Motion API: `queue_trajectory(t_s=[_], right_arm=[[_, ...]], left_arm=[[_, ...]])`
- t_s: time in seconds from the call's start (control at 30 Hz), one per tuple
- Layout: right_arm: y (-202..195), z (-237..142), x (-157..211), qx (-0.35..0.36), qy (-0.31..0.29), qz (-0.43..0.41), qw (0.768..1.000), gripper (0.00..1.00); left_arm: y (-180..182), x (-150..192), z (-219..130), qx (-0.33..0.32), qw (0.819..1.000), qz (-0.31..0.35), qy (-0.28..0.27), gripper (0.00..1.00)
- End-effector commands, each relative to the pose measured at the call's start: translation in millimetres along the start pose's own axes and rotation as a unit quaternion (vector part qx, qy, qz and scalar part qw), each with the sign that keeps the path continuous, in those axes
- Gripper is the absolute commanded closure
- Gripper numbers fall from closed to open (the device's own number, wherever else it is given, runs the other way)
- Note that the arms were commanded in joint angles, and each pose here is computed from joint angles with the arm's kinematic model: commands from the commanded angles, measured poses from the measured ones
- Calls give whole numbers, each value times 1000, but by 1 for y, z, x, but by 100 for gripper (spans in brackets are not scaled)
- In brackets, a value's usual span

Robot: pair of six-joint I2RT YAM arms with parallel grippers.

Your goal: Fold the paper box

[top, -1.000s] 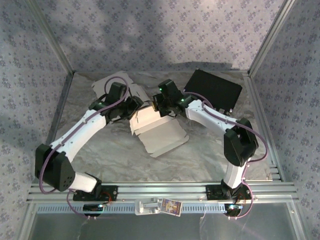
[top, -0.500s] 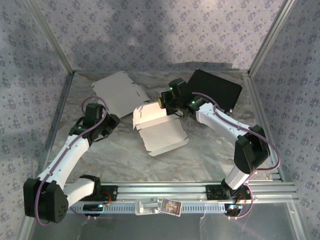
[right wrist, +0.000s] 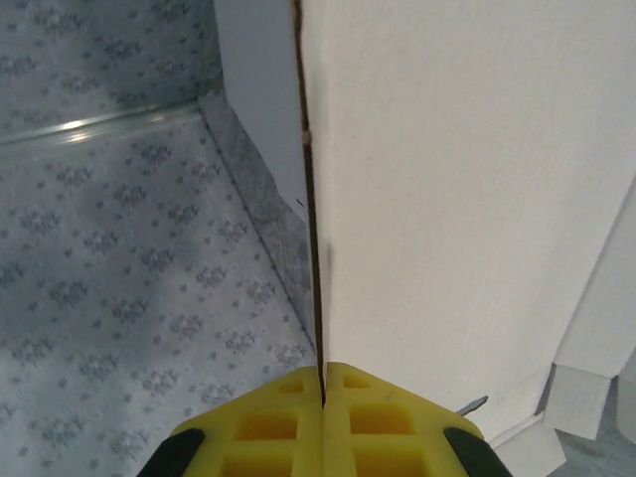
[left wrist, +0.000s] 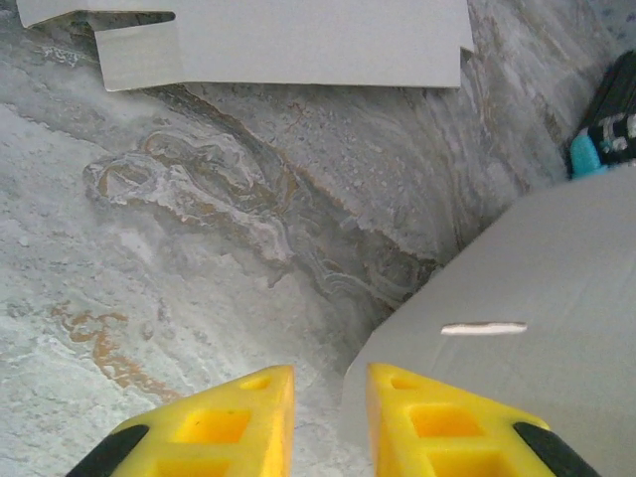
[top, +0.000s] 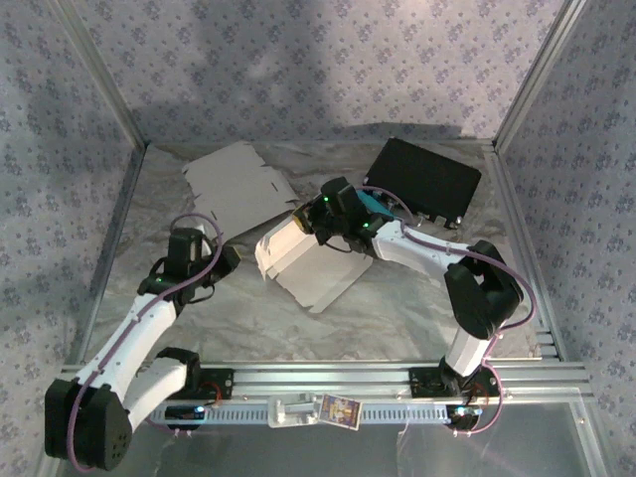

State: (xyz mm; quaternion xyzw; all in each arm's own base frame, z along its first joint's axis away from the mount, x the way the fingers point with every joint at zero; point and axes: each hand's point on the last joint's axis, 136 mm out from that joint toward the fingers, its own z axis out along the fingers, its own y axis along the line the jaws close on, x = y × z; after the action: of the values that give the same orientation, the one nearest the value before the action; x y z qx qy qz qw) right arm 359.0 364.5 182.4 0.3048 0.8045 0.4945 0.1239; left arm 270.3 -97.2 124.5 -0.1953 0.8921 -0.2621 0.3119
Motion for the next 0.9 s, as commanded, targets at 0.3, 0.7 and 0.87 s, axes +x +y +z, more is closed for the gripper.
queue_trajectory(t_s=[0.3,0.7,0.87], right_arm=[[-21,15,11,-39,42,-60,997,100],[-23,20,13,-34,58,-57,996,100],[-23,19,13,-37,61,-55,996,100]], left_arm=[[-7,21,1,65,977,194,-57,78],[-21,37,19,83,957,269,-65,69],[-38,47,28,110,946,300,-53,66]])
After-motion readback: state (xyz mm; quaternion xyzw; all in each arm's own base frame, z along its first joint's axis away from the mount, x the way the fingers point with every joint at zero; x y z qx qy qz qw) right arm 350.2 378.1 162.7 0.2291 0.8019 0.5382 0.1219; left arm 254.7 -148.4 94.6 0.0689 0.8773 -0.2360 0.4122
